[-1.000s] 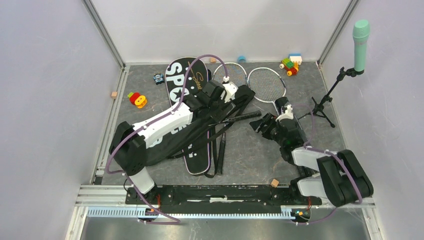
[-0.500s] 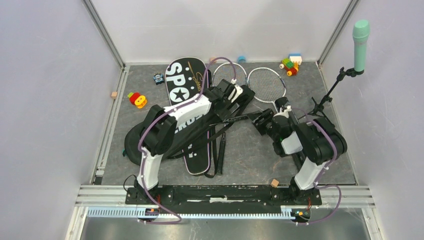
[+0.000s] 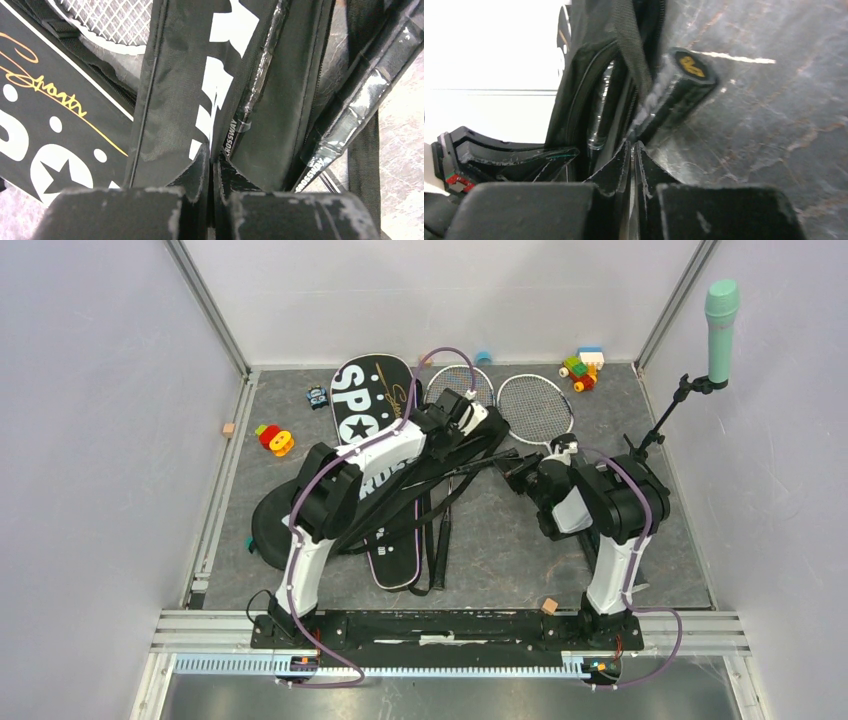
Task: Pack up the badminton gear
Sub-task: Adjust the racket in the racket bag.
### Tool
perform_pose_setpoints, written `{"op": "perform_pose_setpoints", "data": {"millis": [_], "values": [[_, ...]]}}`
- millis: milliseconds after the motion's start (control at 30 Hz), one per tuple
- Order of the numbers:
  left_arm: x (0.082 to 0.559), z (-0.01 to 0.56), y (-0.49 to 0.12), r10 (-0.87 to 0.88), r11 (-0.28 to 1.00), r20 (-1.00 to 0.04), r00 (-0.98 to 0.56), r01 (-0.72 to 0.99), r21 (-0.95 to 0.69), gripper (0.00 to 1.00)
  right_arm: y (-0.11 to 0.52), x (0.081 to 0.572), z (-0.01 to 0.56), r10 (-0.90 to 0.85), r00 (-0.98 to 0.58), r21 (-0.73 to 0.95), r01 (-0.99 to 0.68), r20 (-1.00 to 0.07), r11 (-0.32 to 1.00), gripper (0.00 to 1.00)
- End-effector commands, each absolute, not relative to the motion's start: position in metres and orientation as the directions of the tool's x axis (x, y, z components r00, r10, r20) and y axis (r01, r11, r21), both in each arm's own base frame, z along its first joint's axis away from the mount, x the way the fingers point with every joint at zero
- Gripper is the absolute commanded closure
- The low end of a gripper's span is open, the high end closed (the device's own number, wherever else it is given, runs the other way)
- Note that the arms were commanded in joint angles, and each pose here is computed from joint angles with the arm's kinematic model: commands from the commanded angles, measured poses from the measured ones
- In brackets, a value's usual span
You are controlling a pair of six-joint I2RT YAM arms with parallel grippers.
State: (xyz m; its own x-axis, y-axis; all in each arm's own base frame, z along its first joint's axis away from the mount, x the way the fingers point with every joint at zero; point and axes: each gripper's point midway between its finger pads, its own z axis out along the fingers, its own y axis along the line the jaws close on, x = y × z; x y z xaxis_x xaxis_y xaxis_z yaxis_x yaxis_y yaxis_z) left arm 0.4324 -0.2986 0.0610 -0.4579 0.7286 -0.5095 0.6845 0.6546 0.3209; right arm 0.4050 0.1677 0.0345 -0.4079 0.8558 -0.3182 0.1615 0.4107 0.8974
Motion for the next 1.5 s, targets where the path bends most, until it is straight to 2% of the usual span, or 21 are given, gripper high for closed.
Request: {"op": "perform_pose_setpoints", "data": {"millis": [0, 100, 233, 267, 300, 367, 433, 667, 767, 900, 1133, 1300, 1467], "values": [[0.435, 0.107, -0.33, 0.65, 0.66, -0.642, -0.408, 0.721, 0.21, 0.98, 0.187, 0.414, 0.08, 0.822, -0.412, 0.914, -0.075, -0.393, 0.399, 0.96], [0.422, 0.132, -0.343, 0.575, 0.671, -0.7, -0.424, 0.733, 0.108, 0.98, 0.203, 0.411, 0.104, 0.799, -0.439, 0.912, -0.192, -0.41, 0.363, 1.0], [0.406, 0.155, -0.358, 0.498, 0.657, -0.744, -0.445, 0.753, -0.011, 0.98, 0.221, 0.396, 0.112, 0.768, -0.494, 0.911, -0.268, -0.408, 0.312, 1.0], [0.409, 0.157, -0.357, 0.489, 0.673, -0.746, -0.452, 0.739, -0.006, 0.98, 0.222, 0.388, 0.11, 0.756, -0.514, 0.913, -0.27, -0.404, 0.304, 0.97], [0.415, 0.157, -0.351, 0.482, 0.705, -0.744, -0.463, 0.709, 0.015, 0.98, 0.221, 0.381, 0.11, 0.75, -0.521, 0.912, -0.278, -0.407, 0.302, 0.89], [0.427, 0.152, -0.339, 0.48, 0.76, -0.732, -0.483, 0.647, 0.071, 0.98, 0.214, 0.366, 0.107, 0.742, -0.528, 0.91, -0.269, -0.412, 0.314, 0.67], [0.431, 0.148, -0.335, 0.487, 0.775, -0.718, -0.498, 0.625, 0.092, 0.98, 0.207, 0.349, 0.103, 0.722, -0.539, 0.901, -0.266, -0.434, 0.343, 0.53], [0.436, 0.144, -0.328, 0.458, 0.809, -0.706, -0.541, 0.583, 0.078, 0.98, 0.179, 0.309, 0.092, 0.622, -0.497, 0.788, -0.258, -0.605, 0.56, 0.35], [0.433, 0.145, -0.329, 0.447, 0.804, -0.705, -0.551, 0.594, 0.046, 0.98, 0.164, 0.297, 0.071, 0.612, -0.506, 0.765, -0.164, -0.608, 0.623, 0.32], [0.427, 0.15, -0.334, 0.421, 0.797, -0.709, -0.565, 0.604, -0.009, 0.98, 0.159, 0.293, 0.062, 0.674, -0.499, 0.808, -0.097, -0.545, 0.581, 0.32], [0.413, 0.155, -0.344, 0.423, 0.755, -0.701, -0.573, 0.651, -0.077, 0.98, 0.192, 0.337, 0.11, 0.745, -0.483, 0.888, -0.253, -0.46, 0.383, 0.33], [0.411, 0.158, -0.345, 0.419, 0.75, -0.698, -0.581, 0.654, -0.095, 0.98, 0.193, 0.361, 0.108, 0.769, -0.455, 0.893, -0.24, -0.449, 0.38, 0.34], [0.397, 0.163, -0.358, 0.409, 0.702, -0.695, -0.592, 0.69, -0.175, 0.98, 0.195, 0.377, 0.1, 0.774, -0.447, 0.894, -0.213, -0.448, 0.394, 0.5]]}}
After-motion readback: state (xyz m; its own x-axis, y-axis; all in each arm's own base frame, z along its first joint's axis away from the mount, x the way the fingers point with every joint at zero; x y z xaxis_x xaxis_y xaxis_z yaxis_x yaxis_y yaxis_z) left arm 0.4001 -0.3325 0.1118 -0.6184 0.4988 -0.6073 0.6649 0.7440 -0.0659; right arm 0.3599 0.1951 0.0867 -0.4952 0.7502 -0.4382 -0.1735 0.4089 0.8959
